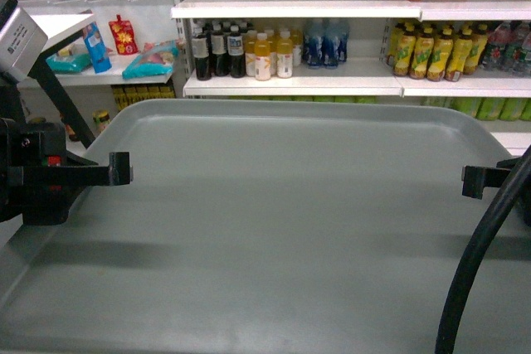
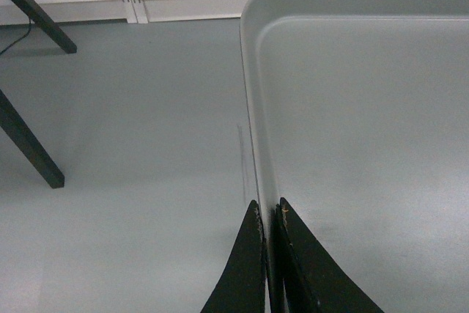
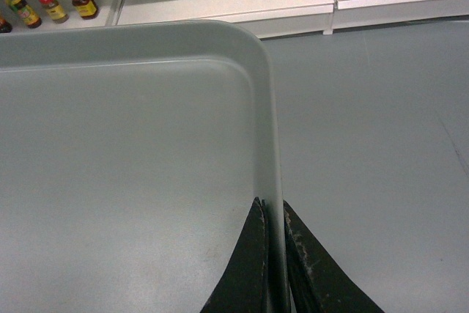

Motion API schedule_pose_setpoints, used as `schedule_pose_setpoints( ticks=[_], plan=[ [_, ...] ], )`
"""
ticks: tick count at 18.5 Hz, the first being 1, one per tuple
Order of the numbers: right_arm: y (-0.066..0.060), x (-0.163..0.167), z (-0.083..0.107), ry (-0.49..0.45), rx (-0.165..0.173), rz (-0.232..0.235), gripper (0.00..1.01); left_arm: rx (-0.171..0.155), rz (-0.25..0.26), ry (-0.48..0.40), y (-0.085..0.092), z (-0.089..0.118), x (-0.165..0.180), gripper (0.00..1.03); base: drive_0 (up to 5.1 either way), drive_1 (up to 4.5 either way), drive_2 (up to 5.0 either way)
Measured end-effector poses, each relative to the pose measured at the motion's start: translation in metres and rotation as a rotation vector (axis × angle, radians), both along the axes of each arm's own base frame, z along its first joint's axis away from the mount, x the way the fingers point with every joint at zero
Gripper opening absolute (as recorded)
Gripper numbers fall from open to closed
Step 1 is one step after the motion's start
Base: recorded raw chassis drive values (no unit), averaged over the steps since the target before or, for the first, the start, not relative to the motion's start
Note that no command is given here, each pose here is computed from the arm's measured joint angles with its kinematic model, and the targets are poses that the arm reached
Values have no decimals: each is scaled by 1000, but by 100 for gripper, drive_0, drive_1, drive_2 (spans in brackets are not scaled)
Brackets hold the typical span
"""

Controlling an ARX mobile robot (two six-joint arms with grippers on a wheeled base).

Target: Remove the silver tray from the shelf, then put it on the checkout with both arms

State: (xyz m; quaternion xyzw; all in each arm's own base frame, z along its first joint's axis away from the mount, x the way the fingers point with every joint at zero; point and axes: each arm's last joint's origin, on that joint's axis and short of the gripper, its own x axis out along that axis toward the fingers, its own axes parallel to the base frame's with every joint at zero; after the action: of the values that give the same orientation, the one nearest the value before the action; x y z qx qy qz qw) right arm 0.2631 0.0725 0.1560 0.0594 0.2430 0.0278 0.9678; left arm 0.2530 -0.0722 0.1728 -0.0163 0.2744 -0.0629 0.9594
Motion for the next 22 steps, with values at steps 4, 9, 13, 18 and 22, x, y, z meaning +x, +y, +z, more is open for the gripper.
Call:
schedule_pose_setpoints(
  ticks=[4, 9, 13, 18, 22],
  plan=[
    [0, 0, 0, -1, 0, 0, 3, -1, -1, -3, 0, 0, 0, 3, 15, -404, 433],
    [0, 0, 0, -3, 1, -1, 3, -2, -1, -5, 0, 1, 0, 3, 17, -400, 434],
    [0, 0, 0, -2, 1, 0, 3, -1, 1, -4, 0, 1, 0, 3, 17, -399, 434],
    [0, -1, 0, 0, 0, 1, 3, 1, 0, 2, 0, 0, -2, 3, 17, -399, 434],
    [0, -1, 0, -3, 1, 1, 3, -1, 0, -4, 0, 1, -1, 3, 4, -100, 109]
  ],
)
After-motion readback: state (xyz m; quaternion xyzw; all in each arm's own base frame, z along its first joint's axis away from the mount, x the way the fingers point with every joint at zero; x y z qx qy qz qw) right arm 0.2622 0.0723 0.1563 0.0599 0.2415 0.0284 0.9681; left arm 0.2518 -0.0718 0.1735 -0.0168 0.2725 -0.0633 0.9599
